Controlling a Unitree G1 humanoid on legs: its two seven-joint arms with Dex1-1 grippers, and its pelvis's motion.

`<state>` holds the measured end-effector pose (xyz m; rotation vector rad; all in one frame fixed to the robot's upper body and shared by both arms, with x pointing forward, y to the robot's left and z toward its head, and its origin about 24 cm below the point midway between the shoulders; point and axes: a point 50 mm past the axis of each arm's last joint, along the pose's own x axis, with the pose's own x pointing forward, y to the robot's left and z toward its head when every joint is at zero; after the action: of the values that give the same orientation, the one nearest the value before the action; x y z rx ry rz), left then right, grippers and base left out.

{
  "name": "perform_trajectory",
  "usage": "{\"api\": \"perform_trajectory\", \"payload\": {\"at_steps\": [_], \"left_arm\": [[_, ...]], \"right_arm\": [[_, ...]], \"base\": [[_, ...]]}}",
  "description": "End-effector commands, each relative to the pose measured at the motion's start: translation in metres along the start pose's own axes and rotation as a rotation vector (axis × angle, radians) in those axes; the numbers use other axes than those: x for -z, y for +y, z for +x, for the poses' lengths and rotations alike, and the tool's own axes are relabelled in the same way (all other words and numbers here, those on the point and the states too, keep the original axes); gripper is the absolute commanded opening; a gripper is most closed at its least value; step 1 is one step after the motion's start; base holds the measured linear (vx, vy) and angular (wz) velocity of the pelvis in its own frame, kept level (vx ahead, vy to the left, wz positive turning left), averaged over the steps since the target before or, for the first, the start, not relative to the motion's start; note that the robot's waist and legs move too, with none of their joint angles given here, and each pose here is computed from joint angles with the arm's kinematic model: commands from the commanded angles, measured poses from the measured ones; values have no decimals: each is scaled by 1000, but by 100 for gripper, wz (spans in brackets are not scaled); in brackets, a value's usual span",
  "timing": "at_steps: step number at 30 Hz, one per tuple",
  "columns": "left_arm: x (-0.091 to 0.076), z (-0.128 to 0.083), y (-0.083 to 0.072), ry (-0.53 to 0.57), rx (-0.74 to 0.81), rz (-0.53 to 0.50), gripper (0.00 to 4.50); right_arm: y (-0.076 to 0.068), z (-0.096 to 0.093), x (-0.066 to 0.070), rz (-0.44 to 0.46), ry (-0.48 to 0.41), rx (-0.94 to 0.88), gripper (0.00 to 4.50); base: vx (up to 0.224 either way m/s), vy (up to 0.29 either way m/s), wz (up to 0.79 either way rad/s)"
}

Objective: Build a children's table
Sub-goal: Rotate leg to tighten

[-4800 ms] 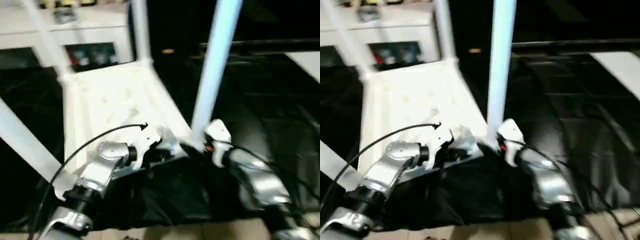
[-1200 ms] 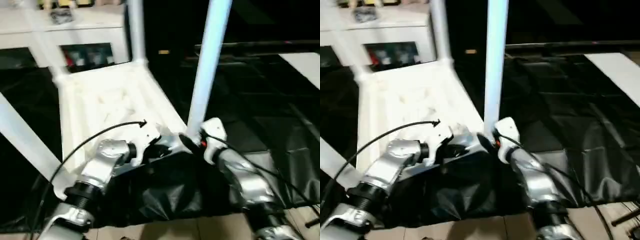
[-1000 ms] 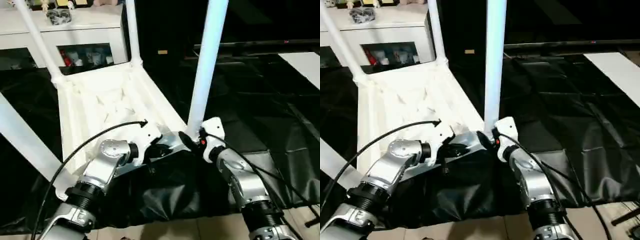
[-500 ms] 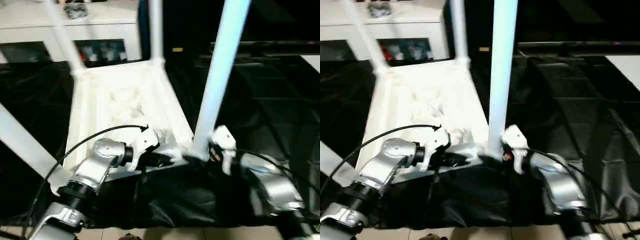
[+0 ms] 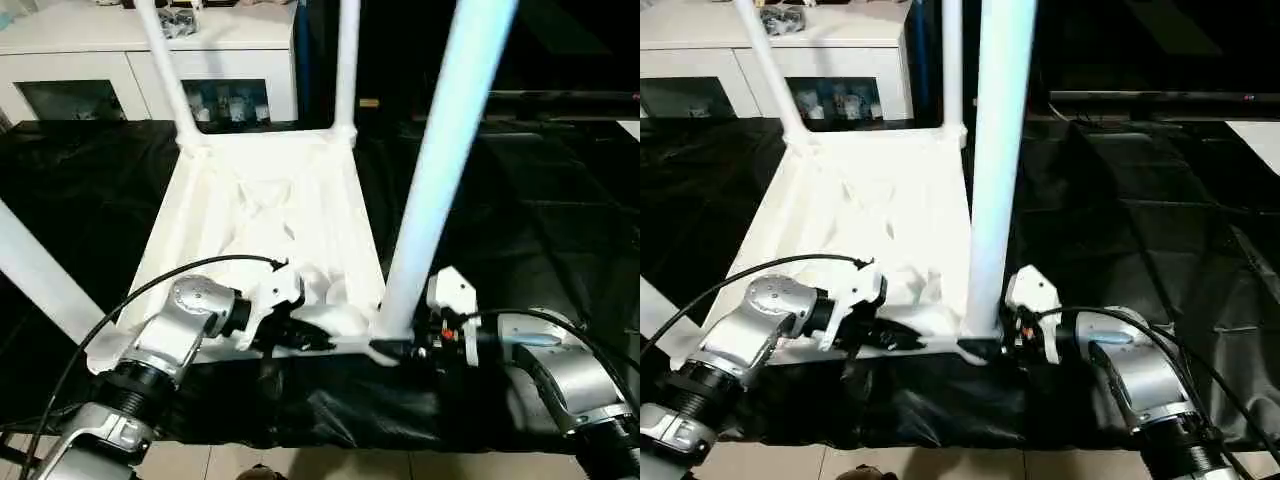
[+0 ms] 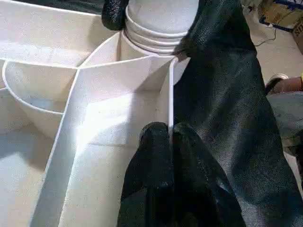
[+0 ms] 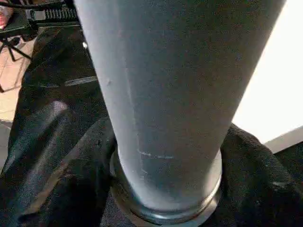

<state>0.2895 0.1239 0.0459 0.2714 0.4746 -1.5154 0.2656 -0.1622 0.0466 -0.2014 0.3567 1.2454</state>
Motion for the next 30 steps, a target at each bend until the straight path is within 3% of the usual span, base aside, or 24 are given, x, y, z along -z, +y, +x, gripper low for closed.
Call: {"api": "perform_trajectory", "payload": {"at_steps": [1, 9, 14, 18, 21, 23, 25, 27, 30], "left_arm": [[-14, 1, 1, -36, 50, 54, 0], [-20, 9, 2, -80, -9, 71, 0], [-35, 30, 5, -170, -133, 72, 0], [-43, 47, 3, -201, -170, 64, 0], [-51, 63, 0, -223, -211, 58, 0], [-53, 67, -2, -230, -198, 58, 0], [-55, 74, -7, -236, -174, 62, 0], [-56, 75, -7, -234, -175, 64, 0], [-53, 74, -6, -219, -182, 66, 0]], "right_arm": [[6, 2, 5, 12, 23, -36, 280], [8, 12, 7, 17, -3, 1, 272], [-8, 36, 12, 94, -27, 322, 270], [-11, 54, 11, 167, -61, 449, 270], [-13, 72, 4, 208, -80, 531, 270], [-13, 76, 1, 196, -79, 546, 270], [-8, 87, -11, 153, -127, 484, 270], [-6, 89, -14, 150, -150, 458, 323], [-7, 82, -13, 160, -152, 449, 354]], "base": [[0, 0, 0], [0, 0, 0], [0, 0, 0], [0, 0, 0], [0, 0, 0], [0, 0, 0], [0, 0, 0], [0, 0, 0], [0, 0, 0]]}}
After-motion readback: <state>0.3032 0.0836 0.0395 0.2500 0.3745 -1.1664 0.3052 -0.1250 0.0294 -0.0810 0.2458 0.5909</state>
